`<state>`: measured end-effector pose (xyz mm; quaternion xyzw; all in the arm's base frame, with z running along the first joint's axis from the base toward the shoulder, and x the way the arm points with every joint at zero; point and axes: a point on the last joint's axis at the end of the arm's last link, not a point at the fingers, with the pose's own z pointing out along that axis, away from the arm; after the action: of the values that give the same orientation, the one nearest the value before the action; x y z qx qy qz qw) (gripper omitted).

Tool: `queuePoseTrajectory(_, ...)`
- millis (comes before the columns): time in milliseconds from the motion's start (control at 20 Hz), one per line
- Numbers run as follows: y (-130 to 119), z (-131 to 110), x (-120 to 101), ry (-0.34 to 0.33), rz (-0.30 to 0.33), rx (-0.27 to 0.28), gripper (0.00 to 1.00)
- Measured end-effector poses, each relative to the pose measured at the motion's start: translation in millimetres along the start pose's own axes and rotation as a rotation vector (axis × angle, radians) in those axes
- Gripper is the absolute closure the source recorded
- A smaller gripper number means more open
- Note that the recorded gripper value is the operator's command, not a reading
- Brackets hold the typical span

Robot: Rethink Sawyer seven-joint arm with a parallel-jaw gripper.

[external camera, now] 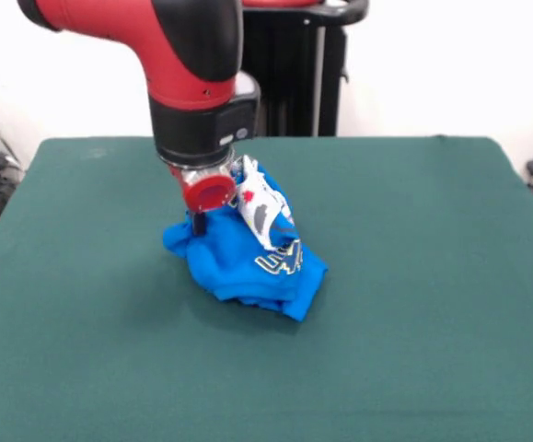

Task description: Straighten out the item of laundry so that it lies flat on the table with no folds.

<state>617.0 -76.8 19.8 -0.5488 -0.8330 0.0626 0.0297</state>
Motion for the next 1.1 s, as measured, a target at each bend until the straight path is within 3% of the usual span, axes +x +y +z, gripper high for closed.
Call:
queuePoseTrajectory(200,4,-29,7,-0.042,-0.045,0.022,1.00)
queuePoseTrajectory(450,19,-85,21,-0.095,-0.113,0.056,1.00)
queuePoseTrajectory(700,23,-130,16,-0.088,-0.101,0.090,1.00)
queuePoseTrajectory(850,22,-170,12,-0.077,-0.084,0.118,1.00)
queuePoseTrajectory(1000,22,-195,14,-0.072,-0.079,0.132,1.00)
queuePoseTrajectory(1100,25,-228,25,-0.063,-0.079,0.137,1.00)
